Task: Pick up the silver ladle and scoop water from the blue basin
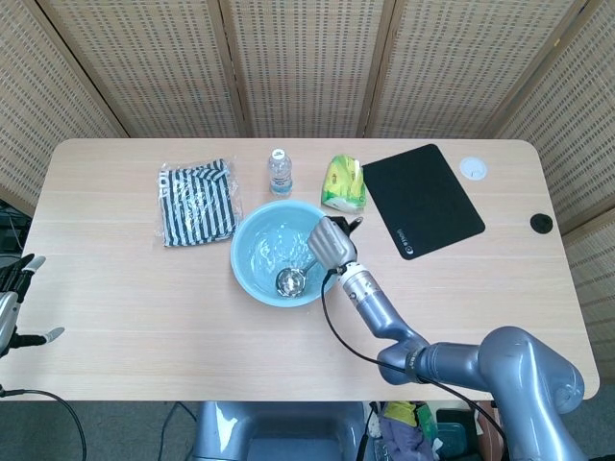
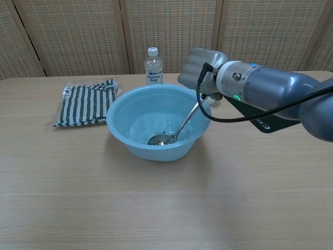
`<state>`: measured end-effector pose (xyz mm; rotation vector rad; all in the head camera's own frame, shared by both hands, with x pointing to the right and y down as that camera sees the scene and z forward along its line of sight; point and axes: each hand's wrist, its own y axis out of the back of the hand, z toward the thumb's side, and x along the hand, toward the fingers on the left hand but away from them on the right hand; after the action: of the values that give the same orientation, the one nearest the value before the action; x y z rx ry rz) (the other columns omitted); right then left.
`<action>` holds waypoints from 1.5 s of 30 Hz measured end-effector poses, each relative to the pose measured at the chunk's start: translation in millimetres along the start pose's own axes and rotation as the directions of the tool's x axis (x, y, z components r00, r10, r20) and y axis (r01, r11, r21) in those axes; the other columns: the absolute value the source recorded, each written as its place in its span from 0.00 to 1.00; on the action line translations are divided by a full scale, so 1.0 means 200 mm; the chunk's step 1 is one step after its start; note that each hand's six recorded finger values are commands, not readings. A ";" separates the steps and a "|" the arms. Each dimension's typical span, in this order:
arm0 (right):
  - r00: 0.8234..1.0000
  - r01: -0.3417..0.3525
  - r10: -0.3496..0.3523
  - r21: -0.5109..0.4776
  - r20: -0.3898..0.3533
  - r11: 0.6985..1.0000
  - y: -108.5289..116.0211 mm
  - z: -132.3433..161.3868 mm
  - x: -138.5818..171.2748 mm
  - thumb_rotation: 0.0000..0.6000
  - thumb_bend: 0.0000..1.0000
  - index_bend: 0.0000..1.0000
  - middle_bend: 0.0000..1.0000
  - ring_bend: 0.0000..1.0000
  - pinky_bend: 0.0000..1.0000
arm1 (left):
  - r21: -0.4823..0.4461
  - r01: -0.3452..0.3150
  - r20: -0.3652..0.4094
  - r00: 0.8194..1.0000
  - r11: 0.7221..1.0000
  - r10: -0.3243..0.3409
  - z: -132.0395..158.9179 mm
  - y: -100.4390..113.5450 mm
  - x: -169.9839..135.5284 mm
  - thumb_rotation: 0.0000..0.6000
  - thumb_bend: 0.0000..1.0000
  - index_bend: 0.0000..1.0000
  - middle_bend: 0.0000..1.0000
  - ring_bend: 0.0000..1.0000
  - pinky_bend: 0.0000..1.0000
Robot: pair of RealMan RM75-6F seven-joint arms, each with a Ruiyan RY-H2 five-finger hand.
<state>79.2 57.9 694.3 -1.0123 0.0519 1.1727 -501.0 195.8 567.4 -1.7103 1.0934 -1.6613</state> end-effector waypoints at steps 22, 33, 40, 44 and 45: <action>0.943 -0.211 0.325 -0.615 0.078 0.760 0.13 -0.39 0.08 1.00 0.76 0.80 0.93 0.91 1.00 | -0.002 0.015 0.000 1.000 1.000 -0.015 0.00 -0.01 0.01 1.00 0.00 0.00 0.00 0.00 0.00; 0.923 -0.225 0.372 -0.644 0.099 0.731 0.19 -0.48 0.08 1.00 0.76 0.80 0.93 0.91 1.00 | -0.007 0.020 -0.006 1.000 1.000 -0.020 -0.01 -0.01 0.01 1.00 0.00 0.00 0.00 0.00 0.00; 0.923 -0.215 0.370 -0.649 0.110 0.730 0.24 -0.51 0.08 1.00 0.76 0.80 0.93 0.91 1.00 | -0.011 0.019 -0.009 1.000 1.000 -0.019 -0.02 -0.01 0.01 1.00 0.00 0.00 0.00 0.00 0.00; 0.921 -0.220 0.375 -0.653 0.105 0.724 0.26 -0.52 0.09 1.00 0.75 0.80 0.93 0.91 1.00 | -0.010 0.022 -0.010 1.000 1.000 -0.022 -0.02 -0.01 0.01 1.00 0.00 0.00 0.00 0.00 0.00; 0.921 -0.222 0.376 -0.654 0.104 0.723 0.26 -0.52 0.09 1.00 0.76 0.80 0.93 0.91 1.00 | -0.010 0.022 -0.010 1.000 1.000 -0.022 -0.02 -0.01 0.01 1.00 0.00 0.00 0.00 0.00 0.00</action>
<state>93.1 2.1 592.0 -1.4902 -0.4109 1.6635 -503.8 195.0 570.6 -1.7280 1.0934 -1.6822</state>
